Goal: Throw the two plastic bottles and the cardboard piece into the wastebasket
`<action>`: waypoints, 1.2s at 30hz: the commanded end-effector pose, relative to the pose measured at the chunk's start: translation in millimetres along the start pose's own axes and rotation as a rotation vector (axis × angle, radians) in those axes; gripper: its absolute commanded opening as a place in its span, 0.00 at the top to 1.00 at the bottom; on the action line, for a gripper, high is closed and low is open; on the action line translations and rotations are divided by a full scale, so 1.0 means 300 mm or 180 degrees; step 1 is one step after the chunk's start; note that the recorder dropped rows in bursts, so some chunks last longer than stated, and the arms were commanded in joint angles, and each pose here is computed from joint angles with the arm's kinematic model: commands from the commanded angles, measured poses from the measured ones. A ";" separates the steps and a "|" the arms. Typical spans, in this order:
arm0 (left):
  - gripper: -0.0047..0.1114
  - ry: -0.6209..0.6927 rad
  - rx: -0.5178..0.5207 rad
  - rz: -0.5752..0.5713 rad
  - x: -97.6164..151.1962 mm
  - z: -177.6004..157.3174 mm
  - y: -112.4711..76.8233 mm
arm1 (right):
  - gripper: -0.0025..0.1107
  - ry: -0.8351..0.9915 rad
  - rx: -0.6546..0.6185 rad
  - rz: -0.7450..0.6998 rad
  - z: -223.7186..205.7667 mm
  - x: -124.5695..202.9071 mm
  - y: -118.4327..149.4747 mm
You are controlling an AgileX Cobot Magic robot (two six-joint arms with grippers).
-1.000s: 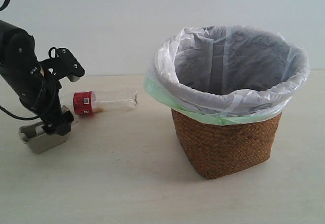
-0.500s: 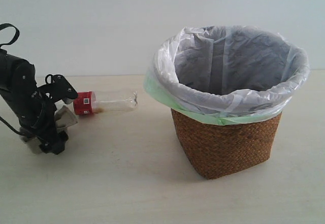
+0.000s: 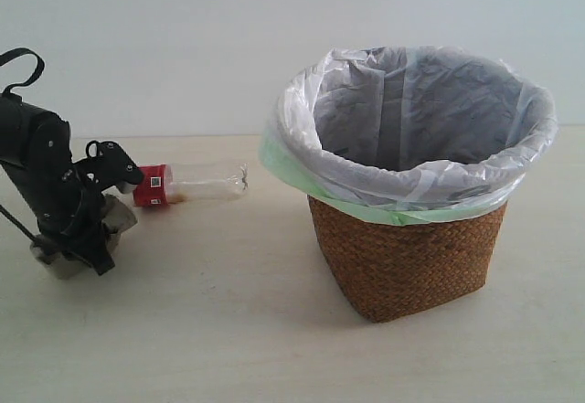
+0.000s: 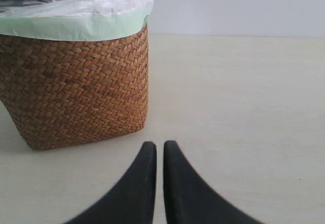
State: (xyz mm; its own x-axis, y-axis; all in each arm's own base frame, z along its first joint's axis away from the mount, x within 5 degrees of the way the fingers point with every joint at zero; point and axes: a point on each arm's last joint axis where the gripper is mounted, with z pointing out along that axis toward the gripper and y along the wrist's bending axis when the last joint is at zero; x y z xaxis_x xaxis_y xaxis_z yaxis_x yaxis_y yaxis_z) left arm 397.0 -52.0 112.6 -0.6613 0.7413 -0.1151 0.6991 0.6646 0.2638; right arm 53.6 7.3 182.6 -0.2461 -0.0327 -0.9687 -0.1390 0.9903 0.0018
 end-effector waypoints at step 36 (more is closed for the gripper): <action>0.93 -0.0871 -0.1207 -0.1582 0.041 -0.774 0.187 | 0.96 -0.0052 0.0003 -0.0036 -0.002 -0.005 0.000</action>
State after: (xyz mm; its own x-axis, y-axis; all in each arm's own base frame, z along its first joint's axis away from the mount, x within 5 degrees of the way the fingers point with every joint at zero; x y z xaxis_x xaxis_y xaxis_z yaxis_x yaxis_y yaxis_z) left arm 363.6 -22.0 355.9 -0.7271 0.4442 -0.5234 0.1498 0.8467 0.5105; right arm 53.6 7.3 182.6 -0.2461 -0.0327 -0.9687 -0.1390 0.9903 0.0018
